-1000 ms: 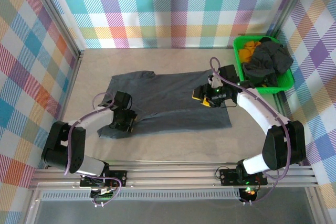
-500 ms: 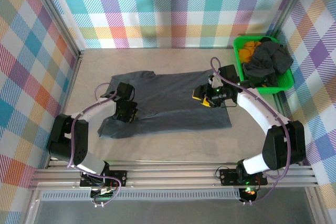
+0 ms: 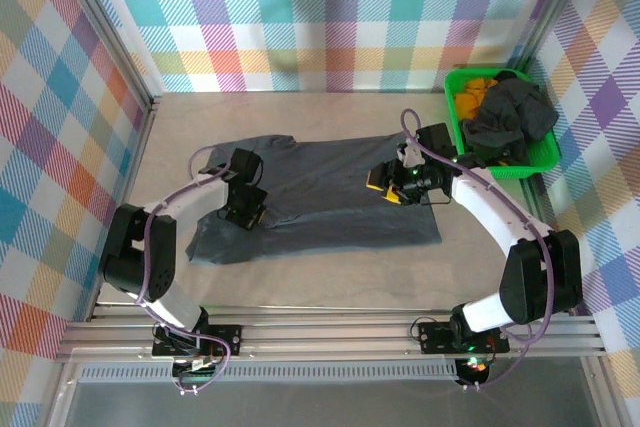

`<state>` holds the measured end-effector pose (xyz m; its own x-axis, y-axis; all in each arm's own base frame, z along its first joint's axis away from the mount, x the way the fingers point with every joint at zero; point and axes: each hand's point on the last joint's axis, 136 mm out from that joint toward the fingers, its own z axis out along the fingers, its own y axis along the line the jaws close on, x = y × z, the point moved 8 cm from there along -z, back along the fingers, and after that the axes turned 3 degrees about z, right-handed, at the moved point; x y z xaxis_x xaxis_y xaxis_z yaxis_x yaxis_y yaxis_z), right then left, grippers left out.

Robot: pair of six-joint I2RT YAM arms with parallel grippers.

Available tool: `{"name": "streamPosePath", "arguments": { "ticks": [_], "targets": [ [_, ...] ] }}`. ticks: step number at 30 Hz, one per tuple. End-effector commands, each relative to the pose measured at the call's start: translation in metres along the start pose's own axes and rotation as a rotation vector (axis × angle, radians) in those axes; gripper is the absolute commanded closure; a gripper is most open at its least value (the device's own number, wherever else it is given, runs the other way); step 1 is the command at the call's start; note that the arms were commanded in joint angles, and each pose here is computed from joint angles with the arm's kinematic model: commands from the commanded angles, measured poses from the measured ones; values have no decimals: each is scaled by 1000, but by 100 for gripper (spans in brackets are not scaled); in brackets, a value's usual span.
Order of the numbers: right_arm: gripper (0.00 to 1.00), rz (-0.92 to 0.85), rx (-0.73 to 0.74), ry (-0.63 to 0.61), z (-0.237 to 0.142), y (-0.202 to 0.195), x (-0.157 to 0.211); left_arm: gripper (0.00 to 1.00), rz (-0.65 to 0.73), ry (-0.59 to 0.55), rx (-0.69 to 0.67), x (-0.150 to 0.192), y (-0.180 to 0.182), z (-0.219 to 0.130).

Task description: Fold and stack the t-shirts

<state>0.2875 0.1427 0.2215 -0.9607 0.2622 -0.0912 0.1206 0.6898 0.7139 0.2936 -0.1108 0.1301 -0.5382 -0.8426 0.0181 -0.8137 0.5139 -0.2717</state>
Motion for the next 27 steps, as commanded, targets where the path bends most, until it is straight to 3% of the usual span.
{"name": "streamPosePath", "arguments": {
  "ticks": [1, 12, 19, 20, 22, 23, 27],
  "targets": [
    [46, -1, -4, 0, 0, 4, -3, 100, 116, -17, -15, 2, -21, -6],
    [46, 5, 11, 6, -1, 3, -4, 100, 585, -14, -181, 16, -104, 22],
    [46, 18, 16, 14, -1, -1, 2, 100, 689, -52, -246, 22, -118, 30],
    [46, 21, 18, 16, -1, -2, 2, 89, 695, -62, -246, 21, -119, 29],
    [46, 29, 27, 20, 0, -5, 4, 55, 699, -95, -237, 19, -121, 21],
    [46, 36, 36, 22, 0, -7, 5, 45, 698, -119, -224, 18, -123, 12],
    [47, 73, 92, 11, 0, -20, 11, 45, 657, -235, -132, 13, -119, -36]
  ]
}}
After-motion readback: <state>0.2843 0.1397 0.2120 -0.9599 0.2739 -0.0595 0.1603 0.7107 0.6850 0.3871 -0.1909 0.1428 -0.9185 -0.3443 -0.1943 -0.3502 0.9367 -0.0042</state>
